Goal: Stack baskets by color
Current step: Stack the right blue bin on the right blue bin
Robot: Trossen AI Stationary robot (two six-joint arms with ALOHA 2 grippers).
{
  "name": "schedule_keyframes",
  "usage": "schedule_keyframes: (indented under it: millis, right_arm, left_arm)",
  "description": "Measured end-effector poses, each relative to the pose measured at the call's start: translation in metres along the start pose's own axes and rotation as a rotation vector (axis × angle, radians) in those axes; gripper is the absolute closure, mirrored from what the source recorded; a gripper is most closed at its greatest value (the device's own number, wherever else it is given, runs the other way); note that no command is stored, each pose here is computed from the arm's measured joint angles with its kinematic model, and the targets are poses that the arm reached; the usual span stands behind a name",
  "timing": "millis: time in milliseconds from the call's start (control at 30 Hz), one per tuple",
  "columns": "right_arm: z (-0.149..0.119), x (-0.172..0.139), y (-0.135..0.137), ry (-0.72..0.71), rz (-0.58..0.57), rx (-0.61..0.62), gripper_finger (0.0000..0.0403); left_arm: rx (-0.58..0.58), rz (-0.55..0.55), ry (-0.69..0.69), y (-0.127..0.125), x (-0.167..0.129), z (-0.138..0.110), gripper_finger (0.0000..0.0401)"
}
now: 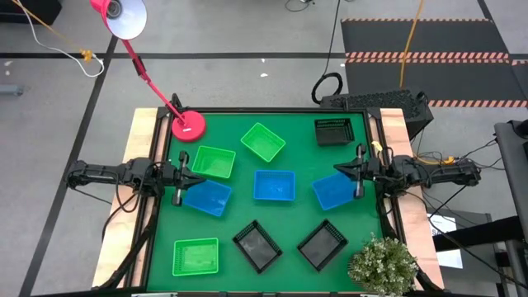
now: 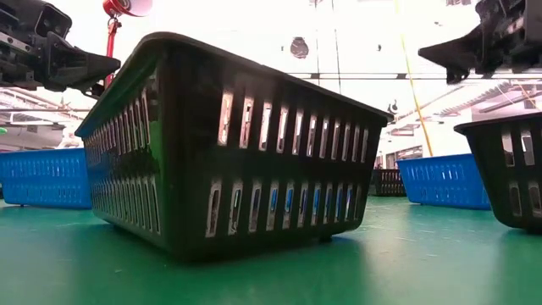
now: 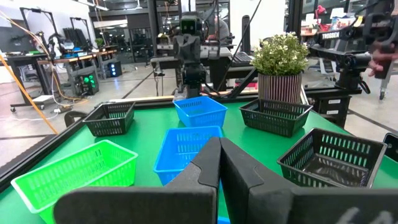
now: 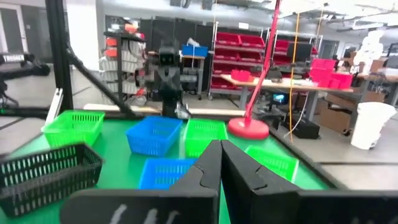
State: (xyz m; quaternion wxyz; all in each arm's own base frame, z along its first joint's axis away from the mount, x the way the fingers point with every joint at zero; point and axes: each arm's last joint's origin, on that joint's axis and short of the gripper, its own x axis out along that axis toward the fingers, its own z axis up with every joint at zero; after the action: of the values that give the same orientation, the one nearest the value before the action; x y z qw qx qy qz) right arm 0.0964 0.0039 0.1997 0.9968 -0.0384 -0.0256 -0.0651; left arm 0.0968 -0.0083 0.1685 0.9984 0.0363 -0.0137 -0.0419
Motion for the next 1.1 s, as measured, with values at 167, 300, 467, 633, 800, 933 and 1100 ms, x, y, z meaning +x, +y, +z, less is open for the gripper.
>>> schedule_keyframes:
  millis: [167, 300, 467, 633, 800, 933, 1100]
  right_arm:
    - [0.035, 0.001, -0.003, -0.003, 0.003, -0.011, 0.0403]
    - [0.069, 0.001, -0.006, -0.013, 0.003, -0.011, 0.0403]
    - [0.108, 0.001, -0.009, 0.045, 0.013, -0.025, 0.0403]
    - [0.148, -0.001, -0.013, 0.018, 0.010, -0.009, 0.0403]
    - [0.180, -0.003, -0.016, 0.032, 0.012, -0.011, 0.0403]
    - [0.200, -0.003, -0.017, 0.048, 0.038, -0.014, 0.0403]
    - [0.221, 0.002, -0.018, 0.054, 0.040, 0.010, 0.0403]
  left_arm:
    - [0.000, 0.000, -0.001, 0.000, 0.000, 0.000, 0.0393]
    - [0.000, 0.000, -0.001, 0.000, 0.000, 0.000, 0.0393]
    - [0.000, 0.000, -0.001, 0.000, 0.000, 0.000, 0.0393]
    - [0.000, 0.000, -0.001, 0.000, 0.000, 0.000, 0.0393]
    - [0.000, 0.000, -0.002, 0.000, 0.000, 0.000, 0.0393]
    - [0.000, 0.001, -0.002, 0.000, 0.000, 0.000, 0.0393]
    - [0.000, 0.001, -0.002, 0.000, 0.000, 0.000, 0.0393]
